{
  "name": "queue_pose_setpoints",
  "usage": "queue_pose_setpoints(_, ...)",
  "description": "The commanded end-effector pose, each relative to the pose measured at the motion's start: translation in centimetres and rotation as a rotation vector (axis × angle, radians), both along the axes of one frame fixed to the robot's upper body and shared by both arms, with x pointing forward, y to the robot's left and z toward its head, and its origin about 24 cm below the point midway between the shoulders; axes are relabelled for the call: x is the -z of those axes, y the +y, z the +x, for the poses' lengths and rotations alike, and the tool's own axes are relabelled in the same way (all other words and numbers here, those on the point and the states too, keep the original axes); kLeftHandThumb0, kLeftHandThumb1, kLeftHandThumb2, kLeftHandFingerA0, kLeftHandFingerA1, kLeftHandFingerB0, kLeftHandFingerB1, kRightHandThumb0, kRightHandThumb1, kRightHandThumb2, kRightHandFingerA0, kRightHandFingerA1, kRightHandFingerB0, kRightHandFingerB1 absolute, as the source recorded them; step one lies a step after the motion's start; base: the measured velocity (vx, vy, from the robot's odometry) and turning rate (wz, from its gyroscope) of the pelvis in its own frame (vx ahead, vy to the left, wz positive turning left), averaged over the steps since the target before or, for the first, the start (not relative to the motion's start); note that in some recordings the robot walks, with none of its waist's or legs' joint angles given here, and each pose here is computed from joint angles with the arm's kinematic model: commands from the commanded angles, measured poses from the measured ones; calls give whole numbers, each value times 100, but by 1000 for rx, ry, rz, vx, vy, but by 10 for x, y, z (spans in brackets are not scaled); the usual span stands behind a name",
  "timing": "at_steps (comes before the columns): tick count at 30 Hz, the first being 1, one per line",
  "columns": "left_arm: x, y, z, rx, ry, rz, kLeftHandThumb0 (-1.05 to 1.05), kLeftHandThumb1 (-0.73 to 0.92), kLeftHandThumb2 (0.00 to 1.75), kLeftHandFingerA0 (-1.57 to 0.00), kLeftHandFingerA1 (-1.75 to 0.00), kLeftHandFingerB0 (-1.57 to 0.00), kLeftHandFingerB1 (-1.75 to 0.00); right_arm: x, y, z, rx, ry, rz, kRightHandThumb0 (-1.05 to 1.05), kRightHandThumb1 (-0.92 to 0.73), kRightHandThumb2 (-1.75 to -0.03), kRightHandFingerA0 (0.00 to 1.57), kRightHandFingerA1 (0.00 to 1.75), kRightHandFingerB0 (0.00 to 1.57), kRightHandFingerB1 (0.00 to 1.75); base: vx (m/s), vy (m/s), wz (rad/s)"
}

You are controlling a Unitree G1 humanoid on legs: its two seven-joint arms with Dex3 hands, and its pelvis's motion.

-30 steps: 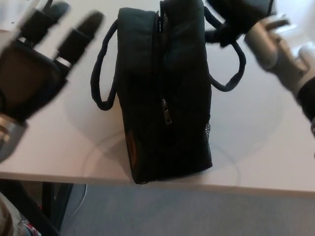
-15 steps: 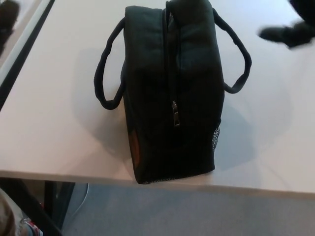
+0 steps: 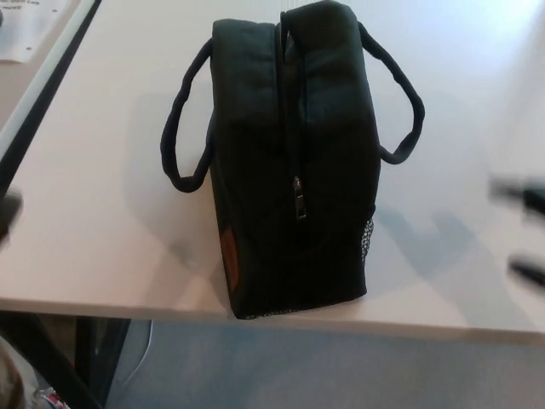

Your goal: A lunch bag is kept on the middle of the desk and the robot uses both its hands to grab the opening of the bag from the left and right and moves its hands away from each other to spread the bag open

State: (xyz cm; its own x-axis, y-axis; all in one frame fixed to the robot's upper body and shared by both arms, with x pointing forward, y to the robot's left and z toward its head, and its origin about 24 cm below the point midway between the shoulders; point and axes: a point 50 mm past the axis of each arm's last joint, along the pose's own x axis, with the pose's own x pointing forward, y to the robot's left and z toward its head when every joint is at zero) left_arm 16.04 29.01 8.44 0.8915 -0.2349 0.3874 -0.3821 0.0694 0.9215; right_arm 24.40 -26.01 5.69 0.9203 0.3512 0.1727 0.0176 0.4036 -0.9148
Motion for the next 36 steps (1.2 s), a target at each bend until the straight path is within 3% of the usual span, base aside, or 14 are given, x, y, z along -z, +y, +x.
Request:
queue_pose_setpoints(1, 24, -62, -211, -28, 517, -973, -22, 75, 62, -26, -37, -13, -28, 47, 55, -277, -32, 647, 344, -56, -76, -63, 18, 37, 20, 27, 0, 0, 0)
queue_pose_setpoints(4, 33, -77, -229, -100, 646, -1086, -37, 80, 64, -25, -36, -13, -27, 60, 73, -288, -26, 678, 369, -31, -62, -111, 2, 51, 0, 48, 0, 0, 0)
queue_pose_setpoints(5, 36, -80, -231, -98, 650, -1104, -38, 82, 65, -22, -37, -12, -29, 63, 77, -289, -29, 664, 377, -55, -79, -63, 5, 32, 6, 26, 0, 0, 0)
queue_pose_setpoints(8, 49, -84, -232, -95, 686, -1078, -43, 85, 66, -17, -37, -14, -31, 81, 90, -279, -73, 614, 342, -64, -58, -96, 1, 35, 0, 26, 0, 0, 0)
queue_pose_setpoints(13, 65, -90, -204, -68, 717, -1094, -43, 86, 66, -15, -35, -12, -30, 98, 84, -225, -70, 548, 340, -64, -79, -63, 9, 35, 11, 25, 0, 0, 0)
queue_pose_setpoints(14, 68, -88, -203, -76, 731, -1097, -27, 72, 118, 0, -50, 0, -50, 100, 82, -221, -64, 560, 341, -67, -60, -95, 4, 46, 5, 33, 0, 0, 0)
queue_pose_setpoints(15, 69, -85, -202, -85, 733, -1096, -46, 85, 67, -15, -34, -11, -26, 102, 80, -219, -59, 583, 337, -65, -60, -96, 3, 44, 4, 32, 0, 0, 0)
queue_pose_setpoints(17, 68, -83, -201, -96, 726, -1091, -47, 84, 67, -15, -36, -11, -25, 104, 77, -217, -53, 605, 337, -63, -81, -69, 9, 37, 11, 21, 0, 0, 0)
queue_pose_setpoints(18, 74, -82, -198, -103, 717, -1101, -27, 73, 118, 0, -50, 0, -50, 106, 70, -213, -43, 615, 339, -71, -60, -96, 7, 47, 0, 28, 0, 0, 0)
queue_pose_setpoints(19, 77, -79, -197, -103, 711, -1098, -43, 84, 67, -15, -35, -11, -22, 106, 69, -213, -41, 619, 340, -63, -61, -98, 7, 47, 0, 32, 0, 0, 0)
queue_pose_setpoints(22, 80, -76, -195, -110, 707, -1102, -43, 84, 67, -16, -35, -11, -23, 107, 67, -214, -38, 622, 356, -62, -83, -64, 14, 32, 6, 25, 0, 0, 0)
queue_pose_setpoints(23, 80, -75, -195, -115, 709, -1101, -43, 84, 67, -16, -35, -10, -23, 107, 68, -216, -36, 629, 363, -68, -64, -95, 7, 44, 4, 29, 0, 0, 0)
queue_pose_setpoints(30, 72, -62, -202, -122, 730, -1100, -42, 84, 67, -19, -40, -12, -22, 113, 79, -233, -28, 678, 403, -62, -83, -68, 16, 32, 10, 18, 0, 0, 0)
queue_pose_setpoints(36, 78, -61, -205, -128, 708, -1118, -45, 83, 67, -19, -38, -11, -24, 113, 78, -229, -53, 704, 400, -68, -64, -96, 7, 44, 4, 27, 0, 0, 0)
